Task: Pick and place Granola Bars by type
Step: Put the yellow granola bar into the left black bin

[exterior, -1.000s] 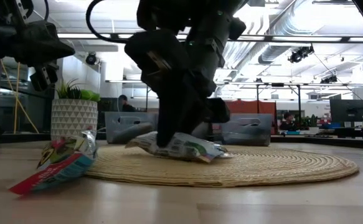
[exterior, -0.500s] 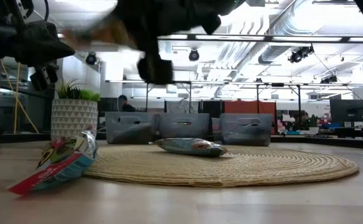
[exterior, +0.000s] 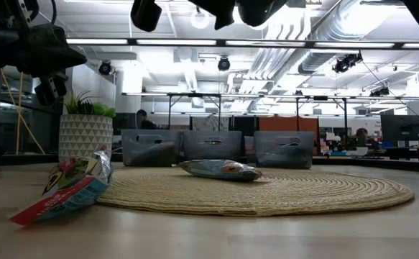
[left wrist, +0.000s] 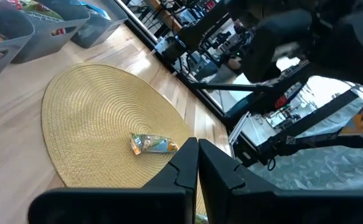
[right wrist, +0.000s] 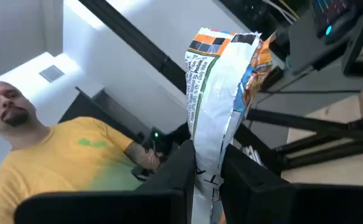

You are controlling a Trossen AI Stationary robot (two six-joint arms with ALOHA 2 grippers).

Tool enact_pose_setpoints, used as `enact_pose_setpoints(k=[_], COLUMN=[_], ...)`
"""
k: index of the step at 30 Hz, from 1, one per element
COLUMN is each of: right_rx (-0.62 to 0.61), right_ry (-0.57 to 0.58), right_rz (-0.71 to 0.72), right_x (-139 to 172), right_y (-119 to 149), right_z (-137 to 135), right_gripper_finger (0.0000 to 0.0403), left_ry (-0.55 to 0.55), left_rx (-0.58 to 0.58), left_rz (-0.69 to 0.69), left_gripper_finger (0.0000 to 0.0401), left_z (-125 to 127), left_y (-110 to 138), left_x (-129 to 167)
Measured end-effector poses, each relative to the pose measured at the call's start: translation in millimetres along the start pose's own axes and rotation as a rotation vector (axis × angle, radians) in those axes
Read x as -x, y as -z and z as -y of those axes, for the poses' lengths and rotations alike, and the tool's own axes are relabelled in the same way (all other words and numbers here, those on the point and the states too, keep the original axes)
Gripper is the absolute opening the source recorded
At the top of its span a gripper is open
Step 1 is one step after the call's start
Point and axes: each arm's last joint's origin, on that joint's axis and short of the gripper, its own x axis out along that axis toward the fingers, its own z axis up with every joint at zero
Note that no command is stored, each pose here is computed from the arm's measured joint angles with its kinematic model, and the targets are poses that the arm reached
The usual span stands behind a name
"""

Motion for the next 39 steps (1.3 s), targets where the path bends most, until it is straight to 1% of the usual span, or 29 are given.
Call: enact_pose_setpoints(k=[9, 19, 22, 26, 29, 31, 34, 39], right_rx=[0.038, 0.090, 0.136, 0.227, 0.295, 0.327, 0.395, 0.462], right_ry=[0.016, 0.003, 0.030, 0.050, 0.132, 0.234, 0.423, 0.657], right_rz=[0.036, 0.096, 0.118, 0.144, 0.116, 0.092, 0.077, 0.116], right_x=[7.5, 15.4, 20.0, 24.5, 28.5, 34.2, 51.0, 87.4], right_y=[-9.3, -20.8, -33.0, -64.3, -92.3, -110.3, -136.5, -170.5], right_z=[4.9, 5.5, 4.5, -7.5, -18.6, -25.3, -35.6, -42.8], right_gripper_finger=[0.0042, 0.0040, 0.0040, 0.0040, 0.0041, 0.0041, 0.0040, 0.0041], left_ry=[0.000, -0.001, -0.002, -0.002, -0.006, -0.008, -0.010, -0.010], left_rx=[0.000, 0.000, 0.000, 0.000, 0.000, 0.000, 0.000, 0.000], left_rz=[0.000, 0.000, 0.001, 0.001, 0.004, 0.007, 0.008, 0.009], left_gripper_finger=[0.0010, 0.0010, 0.0010, 0.0010, 0.0010, 0.0010, 0.0010, 0.0010], left_z=[0.0, -0.1, -0.1, -0.1, -0.2, -0.3, -0.3, -0.4], left_y=[0.0, 0.0, 0.0, 0.0, -0.1, -0.1, -0.2, -0.2], left_x=[0.0, 0.0, 0.0, 0.0, 0.0, 0.0, 0.0, 0.0])
